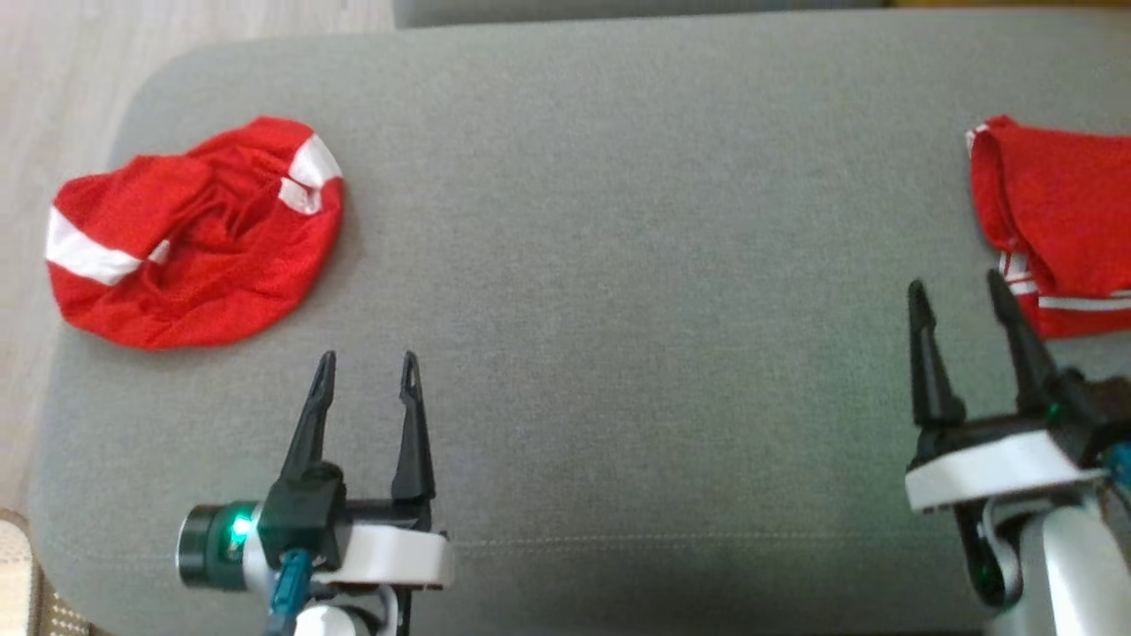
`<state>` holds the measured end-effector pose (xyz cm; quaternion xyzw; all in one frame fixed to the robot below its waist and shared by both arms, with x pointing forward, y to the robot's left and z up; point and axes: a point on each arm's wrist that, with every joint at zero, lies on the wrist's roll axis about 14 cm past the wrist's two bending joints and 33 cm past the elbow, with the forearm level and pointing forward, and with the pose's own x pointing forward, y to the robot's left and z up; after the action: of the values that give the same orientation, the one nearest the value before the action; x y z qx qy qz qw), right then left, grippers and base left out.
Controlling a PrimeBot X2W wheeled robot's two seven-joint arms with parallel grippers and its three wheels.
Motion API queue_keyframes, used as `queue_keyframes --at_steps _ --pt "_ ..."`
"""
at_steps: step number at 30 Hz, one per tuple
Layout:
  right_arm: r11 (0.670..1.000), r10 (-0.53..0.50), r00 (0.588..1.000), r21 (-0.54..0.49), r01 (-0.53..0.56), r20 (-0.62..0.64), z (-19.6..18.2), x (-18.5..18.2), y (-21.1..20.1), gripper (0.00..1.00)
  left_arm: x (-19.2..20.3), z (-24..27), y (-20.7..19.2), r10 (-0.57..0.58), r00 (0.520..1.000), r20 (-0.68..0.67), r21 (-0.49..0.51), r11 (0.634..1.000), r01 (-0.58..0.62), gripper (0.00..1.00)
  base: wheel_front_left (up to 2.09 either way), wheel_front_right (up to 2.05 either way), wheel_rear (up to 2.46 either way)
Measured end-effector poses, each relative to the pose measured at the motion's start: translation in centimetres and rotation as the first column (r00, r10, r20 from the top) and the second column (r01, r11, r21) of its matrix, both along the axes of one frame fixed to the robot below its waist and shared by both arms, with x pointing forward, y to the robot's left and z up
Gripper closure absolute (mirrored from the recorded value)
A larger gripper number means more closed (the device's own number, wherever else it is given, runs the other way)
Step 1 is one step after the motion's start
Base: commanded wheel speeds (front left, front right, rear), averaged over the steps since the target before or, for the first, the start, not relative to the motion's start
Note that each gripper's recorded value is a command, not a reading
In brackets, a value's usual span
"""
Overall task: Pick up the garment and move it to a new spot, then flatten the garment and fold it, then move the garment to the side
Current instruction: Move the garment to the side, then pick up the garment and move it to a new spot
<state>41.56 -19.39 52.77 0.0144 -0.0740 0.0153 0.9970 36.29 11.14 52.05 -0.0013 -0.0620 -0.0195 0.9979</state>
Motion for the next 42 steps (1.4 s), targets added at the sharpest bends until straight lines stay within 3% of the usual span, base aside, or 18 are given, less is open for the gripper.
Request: queue_keyframes --at_steps 6,15,32,42 --pt "0.999 0.032 0.999 0.035 -0.034 0.041 1.3 -2.1 1.2 0.00 -1.6 0.6 1.4 0.033 0.999 0.013 -0.008 0.999 -0.033 0.00 0.00 0.00 0.00" --pt "0.997 0.075 0.997 0.036 -0.074 -0.014 -0.4 -4.8 2.6 0.00 -3.2 0.8 2.4 0.046 0.999 0.024 -0.005 0.999 -0.045 0.00 0.00 0.00 0.00" --pt "0.997 0.057 0.998 0.053 -0.056 -0.021 -0.7 -5.8 2.0 0.00 -3.7 0.7 2.1 0.021 1.000 0.022 0.004 1.000 -0.021 0.00 0.00 0.00 0.00" --pt "0.988 0.147 0.989 0.054 -0.146 -0.029 -0.9 -5.1 5.0 0.00 -4.9 0.6 4.1 0.096 0.995 0.021 0.011 0.995 -0.096 0.00 0.00 0.00 0.00"
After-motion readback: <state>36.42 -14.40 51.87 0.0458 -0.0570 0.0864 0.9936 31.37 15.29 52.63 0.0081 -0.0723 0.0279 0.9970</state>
